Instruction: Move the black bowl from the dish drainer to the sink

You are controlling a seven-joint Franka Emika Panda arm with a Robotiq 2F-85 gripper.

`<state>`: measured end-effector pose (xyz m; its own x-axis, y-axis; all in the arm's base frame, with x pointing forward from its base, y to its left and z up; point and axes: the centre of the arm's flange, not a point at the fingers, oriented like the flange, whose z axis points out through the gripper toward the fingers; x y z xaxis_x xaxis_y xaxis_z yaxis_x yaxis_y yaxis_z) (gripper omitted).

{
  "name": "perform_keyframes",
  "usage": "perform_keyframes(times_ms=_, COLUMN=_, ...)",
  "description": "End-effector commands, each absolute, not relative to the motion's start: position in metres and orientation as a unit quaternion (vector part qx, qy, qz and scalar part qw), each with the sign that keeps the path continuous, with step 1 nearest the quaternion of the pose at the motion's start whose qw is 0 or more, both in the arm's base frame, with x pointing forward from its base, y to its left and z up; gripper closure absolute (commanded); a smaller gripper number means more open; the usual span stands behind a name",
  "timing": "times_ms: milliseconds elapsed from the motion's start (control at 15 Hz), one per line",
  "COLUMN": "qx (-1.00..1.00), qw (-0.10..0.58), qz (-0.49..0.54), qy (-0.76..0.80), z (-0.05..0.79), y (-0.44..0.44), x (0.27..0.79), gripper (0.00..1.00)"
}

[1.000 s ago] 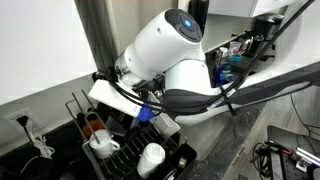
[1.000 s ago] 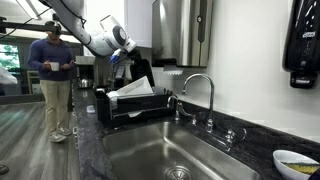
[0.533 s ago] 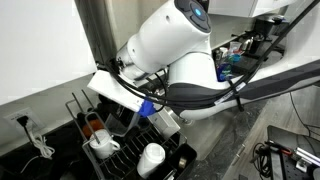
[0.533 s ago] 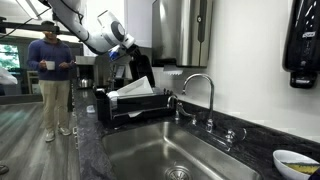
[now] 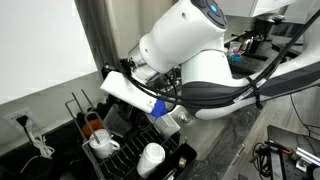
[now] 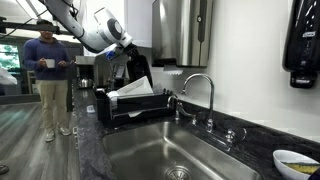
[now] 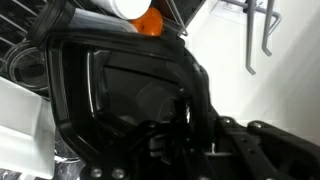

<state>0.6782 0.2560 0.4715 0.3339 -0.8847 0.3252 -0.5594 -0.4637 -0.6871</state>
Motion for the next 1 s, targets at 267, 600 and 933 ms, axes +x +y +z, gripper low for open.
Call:
perform_keyframes(times_ms=267, qx=-0.798, qw=0.269, qz=-0.335, qy=0.422, z=0.479, y=0.246, x=0.635, gripper=0.94)
perform_keyframes(times_ms=600, qx=-0.821, qw=0.300, qz=-0.317, qy=0.368, z=0.481, y=0.252, x=0.614, gripper=0.94)
perform_keyframes(times_ms=933, qx=-0.834, qw=0.323, qz=-0.301, qy=0.329, z=0.483, y=0.249, x=0.602, gripper=0.94)
